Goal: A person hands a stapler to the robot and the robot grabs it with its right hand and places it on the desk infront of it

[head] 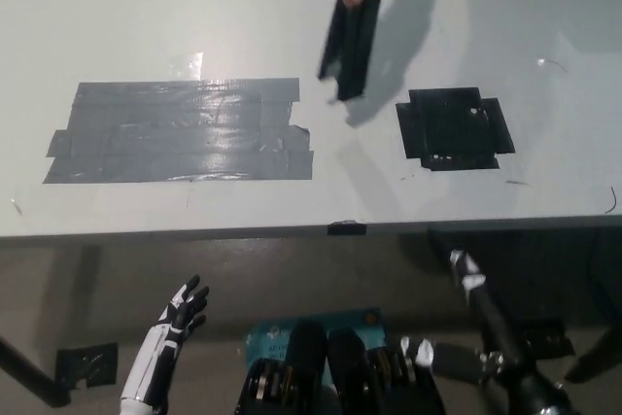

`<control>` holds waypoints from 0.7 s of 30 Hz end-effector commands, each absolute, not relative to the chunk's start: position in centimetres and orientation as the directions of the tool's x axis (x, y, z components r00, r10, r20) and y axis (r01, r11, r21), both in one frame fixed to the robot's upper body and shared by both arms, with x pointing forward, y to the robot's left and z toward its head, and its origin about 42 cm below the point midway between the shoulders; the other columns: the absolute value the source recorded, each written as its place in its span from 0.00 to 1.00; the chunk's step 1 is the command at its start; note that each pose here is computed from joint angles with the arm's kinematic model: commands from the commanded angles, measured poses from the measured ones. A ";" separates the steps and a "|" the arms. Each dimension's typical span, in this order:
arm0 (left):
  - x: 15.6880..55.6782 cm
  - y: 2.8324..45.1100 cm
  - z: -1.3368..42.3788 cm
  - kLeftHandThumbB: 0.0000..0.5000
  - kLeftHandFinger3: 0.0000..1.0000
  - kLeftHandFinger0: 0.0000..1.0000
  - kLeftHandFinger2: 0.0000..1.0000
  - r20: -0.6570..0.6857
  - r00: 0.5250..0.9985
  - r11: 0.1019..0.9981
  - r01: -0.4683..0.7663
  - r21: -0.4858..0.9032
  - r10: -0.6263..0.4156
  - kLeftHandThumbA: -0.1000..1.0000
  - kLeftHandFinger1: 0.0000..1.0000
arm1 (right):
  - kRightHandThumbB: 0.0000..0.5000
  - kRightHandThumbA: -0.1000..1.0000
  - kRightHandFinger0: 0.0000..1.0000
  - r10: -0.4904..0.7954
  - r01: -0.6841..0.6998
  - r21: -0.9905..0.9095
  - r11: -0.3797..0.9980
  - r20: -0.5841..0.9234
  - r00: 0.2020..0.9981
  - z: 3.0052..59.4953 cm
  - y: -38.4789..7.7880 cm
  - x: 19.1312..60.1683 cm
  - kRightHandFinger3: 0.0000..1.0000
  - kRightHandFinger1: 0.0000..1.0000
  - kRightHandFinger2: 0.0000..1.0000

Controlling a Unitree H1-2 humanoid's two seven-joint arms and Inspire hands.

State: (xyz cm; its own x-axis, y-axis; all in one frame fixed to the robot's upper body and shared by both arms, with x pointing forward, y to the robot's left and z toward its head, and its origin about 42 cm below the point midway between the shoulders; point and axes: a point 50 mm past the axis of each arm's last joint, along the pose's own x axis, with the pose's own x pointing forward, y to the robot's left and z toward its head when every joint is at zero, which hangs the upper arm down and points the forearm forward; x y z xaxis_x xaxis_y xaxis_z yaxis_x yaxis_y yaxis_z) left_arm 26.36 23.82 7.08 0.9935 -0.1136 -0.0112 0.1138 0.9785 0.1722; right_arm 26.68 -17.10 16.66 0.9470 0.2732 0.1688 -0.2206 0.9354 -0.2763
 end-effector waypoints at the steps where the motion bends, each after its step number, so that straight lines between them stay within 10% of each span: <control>1: 26.4 23.9 8.0 0.98 1.00 1.00 1.00 0.048 0.991 0.976 0.116 0.186 -0.127 1.00 1.00 | 0.49 0.96 1.00 0.166 -0.046 -0.286 0.957 0.409 0.897 24.7 -17.2 29.1 1.00 1.00 1.00; 13: 26.5 23.8 8.2 0.94 1.00 1.00 1.00 0.056 0.989 0.973 0.121 0.198 -0.135 1.00 1.00 | 0.47 0.97 1.00 0.092 0.024 -0.269 0.963 0.410 0.908 30.8 -16.7 39.6 1.00 1.00 1.00; 21: 26.6 23.8 8.3 0.94 1.00 1.00 1.00 0.067 0.987 0.965 0.127 0.229 -0.146 1.00 1.00 | 0.63 1.00 1.00 0.033 0.035 -0.213 0.976 0.307 0.951 31.2 -16.4 45.9 1.00 1.00 1.00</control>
